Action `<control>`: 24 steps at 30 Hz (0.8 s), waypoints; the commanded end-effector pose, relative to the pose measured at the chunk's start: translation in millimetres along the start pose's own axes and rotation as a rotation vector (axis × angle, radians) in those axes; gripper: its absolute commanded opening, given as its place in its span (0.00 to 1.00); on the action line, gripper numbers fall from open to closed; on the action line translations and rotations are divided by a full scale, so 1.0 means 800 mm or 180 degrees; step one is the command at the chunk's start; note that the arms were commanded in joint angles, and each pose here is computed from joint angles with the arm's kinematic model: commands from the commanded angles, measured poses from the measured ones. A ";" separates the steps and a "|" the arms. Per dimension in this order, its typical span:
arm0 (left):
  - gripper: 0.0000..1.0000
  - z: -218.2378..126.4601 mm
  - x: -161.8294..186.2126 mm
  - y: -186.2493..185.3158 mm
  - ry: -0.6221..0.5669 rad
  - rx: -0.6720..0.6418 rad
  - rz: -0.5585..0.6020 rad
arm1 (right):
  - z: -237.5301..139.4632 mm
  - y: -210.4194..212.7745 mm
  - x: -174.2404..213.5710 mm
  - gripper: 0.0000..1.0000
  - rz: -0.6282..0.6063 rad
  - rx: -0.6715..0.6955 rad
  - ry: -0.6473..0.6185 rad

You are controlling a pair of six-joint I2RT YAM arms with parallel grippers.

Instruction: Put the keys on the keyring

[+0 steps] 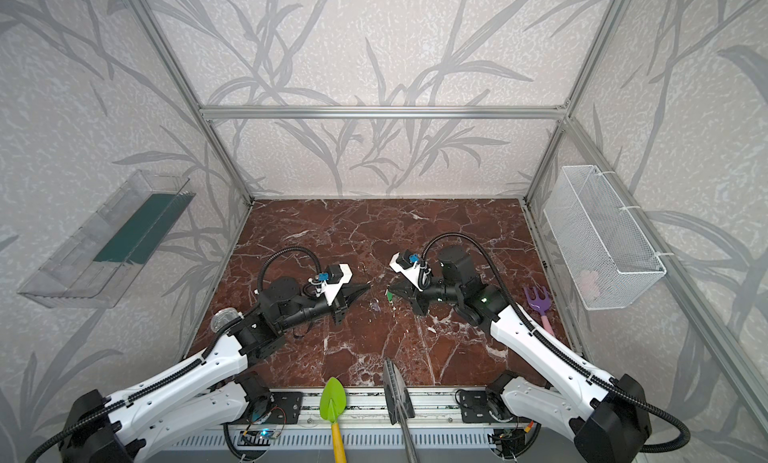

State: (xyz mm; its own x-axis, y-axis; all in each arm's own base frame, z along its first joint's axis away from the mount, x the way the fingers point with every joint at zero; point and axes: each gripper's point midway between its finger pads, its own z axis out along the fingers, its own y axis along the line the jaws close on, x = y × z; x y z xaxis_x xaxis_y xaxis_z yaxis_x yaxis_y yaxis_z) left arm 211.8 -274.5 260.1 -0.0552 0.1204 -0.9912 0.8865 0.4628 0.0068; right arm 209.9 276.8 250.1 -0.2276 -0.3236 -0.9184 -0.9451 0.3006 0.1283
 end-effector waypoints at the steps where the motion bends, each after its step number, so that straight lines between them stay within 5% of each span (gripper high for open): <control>1: 0.00 0.002 -0.030 0.000 -0.0177 -0.0021 0.0129 | -0.003 0.008 -0.035 0.00 -0.0104 -0.0109 -0.0231; 24: 0.00 0.008 -0.028 -0.012 -0.0144 0.0052 0.0212 | 0.011 0.012 -0.043 0.00 -0.0122 -0.0139 -0.0202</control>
State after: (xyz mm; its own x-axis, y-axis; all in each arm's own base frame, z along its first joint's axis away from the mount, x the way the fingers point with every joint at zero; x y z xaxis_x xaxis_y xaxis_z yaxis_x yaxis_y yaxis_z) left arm 208.5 -284.7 258.5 -0.0362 0.1440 -0.9889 0.8941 0.4466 0.0323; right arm 207.1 294.8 261.4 -0.2065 -0.3076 -0.9288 -0.9605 0.2449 0.1325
